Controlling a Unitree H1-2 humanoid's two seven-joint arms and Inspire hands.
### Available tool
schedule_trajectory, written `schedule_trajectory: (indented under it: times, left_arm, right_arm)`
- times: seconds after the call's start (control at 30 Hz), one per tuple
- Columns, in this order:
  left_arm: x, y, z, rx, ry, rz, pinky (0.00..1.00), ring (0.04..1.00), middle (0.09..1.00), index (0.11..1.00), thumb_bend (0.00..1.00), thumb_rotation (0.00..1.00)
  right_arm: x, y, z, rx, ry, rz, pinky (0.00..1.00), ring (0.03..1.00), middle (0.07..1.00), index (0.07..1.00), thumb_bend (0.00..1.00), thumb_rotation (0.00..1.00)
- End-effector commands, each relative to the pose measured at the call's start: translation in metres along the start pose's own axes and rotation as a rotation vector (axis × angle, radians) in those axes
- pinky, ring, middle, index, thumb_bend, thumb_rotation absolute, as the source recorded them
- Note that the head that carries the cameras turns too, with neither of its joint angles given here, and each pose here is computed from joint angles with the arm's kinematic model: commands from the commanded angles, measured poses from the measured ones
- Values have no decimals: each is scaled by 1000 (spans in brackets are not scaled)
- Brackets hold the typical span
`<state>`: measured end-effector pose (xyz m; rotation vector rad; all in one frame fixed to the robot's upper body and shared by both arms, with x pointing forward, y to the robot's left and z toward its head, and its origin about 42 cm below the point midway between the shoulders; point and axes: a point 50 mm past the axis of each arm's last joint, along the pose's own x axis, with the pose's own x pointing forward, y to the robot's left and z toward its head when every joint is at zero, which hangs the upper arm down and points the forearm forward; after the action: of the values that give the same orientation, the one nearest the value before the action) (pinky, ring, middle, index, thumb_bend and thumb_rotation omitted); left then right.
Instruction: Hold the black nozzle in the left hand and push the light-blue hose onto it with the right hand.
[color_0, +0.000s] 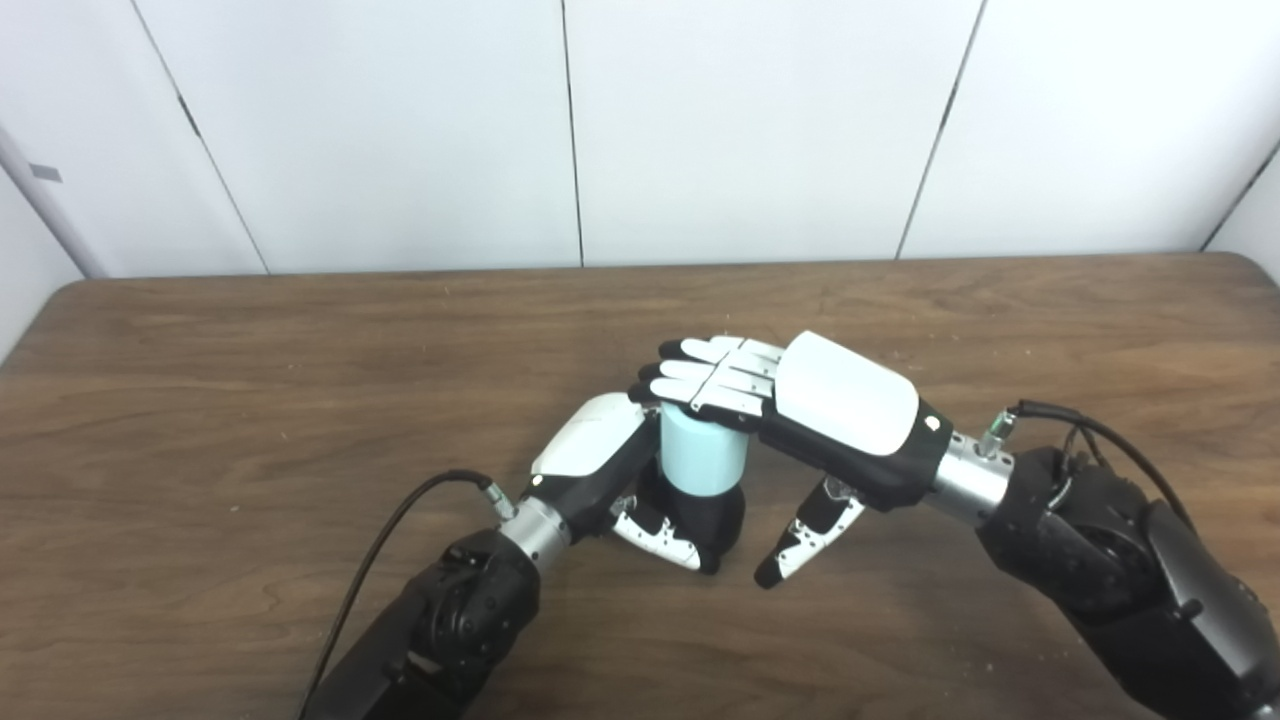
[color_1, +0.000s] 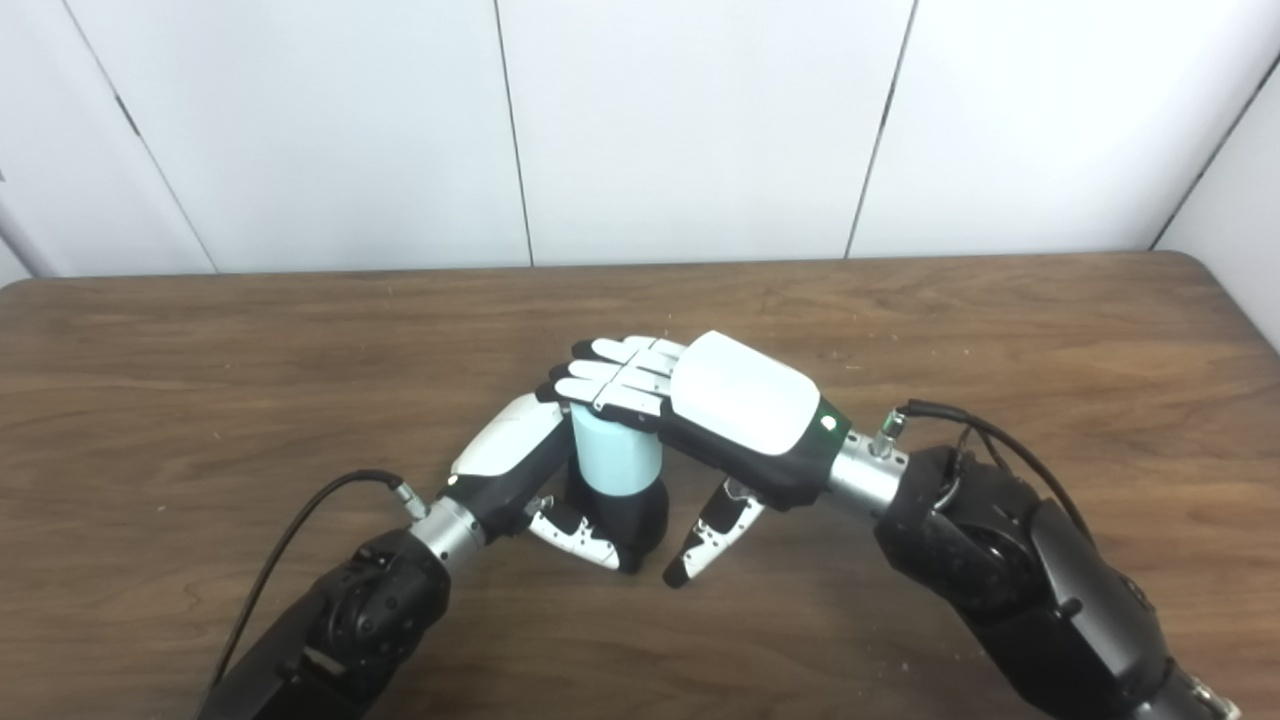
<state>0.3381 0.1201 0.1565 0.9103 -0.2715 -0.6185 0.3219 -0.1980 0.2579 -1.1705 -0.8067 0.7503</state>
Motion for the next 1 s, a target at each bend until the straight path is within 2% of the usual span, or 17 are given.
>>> schedule_trajectory:
  times: [0.0,0.1,0.17,0.27,0.37,0.43,0.47,0.6,0.77,0.87,0.97]
  left_arm:
    - [-38,-63,-42,-29,249,-330,488,460,474,486,520,86]
    - [-37,-63,-42,-28,249,-331,485,457,474,486,519,86]
    - [-38,-63,-42,-30,248,-330,483,456,474,486,520,86]
    - [-38,-63,-42,-31,247,-331,482,455,474,486,519,86]
    - [-37,-63,-41,-30,248,-332,483,455,474,486,519,86]
    - [-37,-63,-41,-31,248,-332,483,455,474,486,519,86]
    - [-36,-63,-41,-32,248,-332,483,456,475,486,519,86]
    - [-36,-63,-40,-31,246,-326,483,457,474,486,519,86]
    - [-35,-61,-38,-29,231,-304,474,447,464,486,520,86]
    - [-34,-59,-38,-34,219,-280,471,443,460,486,520,86]
    - [-36,-52,-36,-36,194,-236,463,450,481,487,519,86]
  right_arm:
    - [-6,11,1,-43,8,107,983,995,990,974,771,173]
    - [-8,2,1,-76,3,-21,999,1000,999,998,797,194]
    - [-5,-7,2,-85,-20,-209,1000,1000,1000,1000,819,238]
    - [1,-18,4,-85,-35,-417,1000,1000,1000,1000,845,292]
    - [3,-27,-2,-75,-3,-600,1000,1000,1000,1000,825,422]
    - [-1,-30,-8,-73,35,-682,1000,1000,1000,1000,814,549]
    - [-2,-32,-10,-76,51,-716,1000,1000,1000,1000,813,581]
    - [-13,-33,-13,-73,118,-786,1000,1000,1000,1000,848,690]
    - [-31,-16,-12,17,185,-771,1000,1000,1000,1000,853,713]
    - [-44,2,-11,128,230,-762,1000,1000,1000,1000,841,701]
    - [-64,37,-5,306,323,-742,1000,1000,1000,1000,812,653]
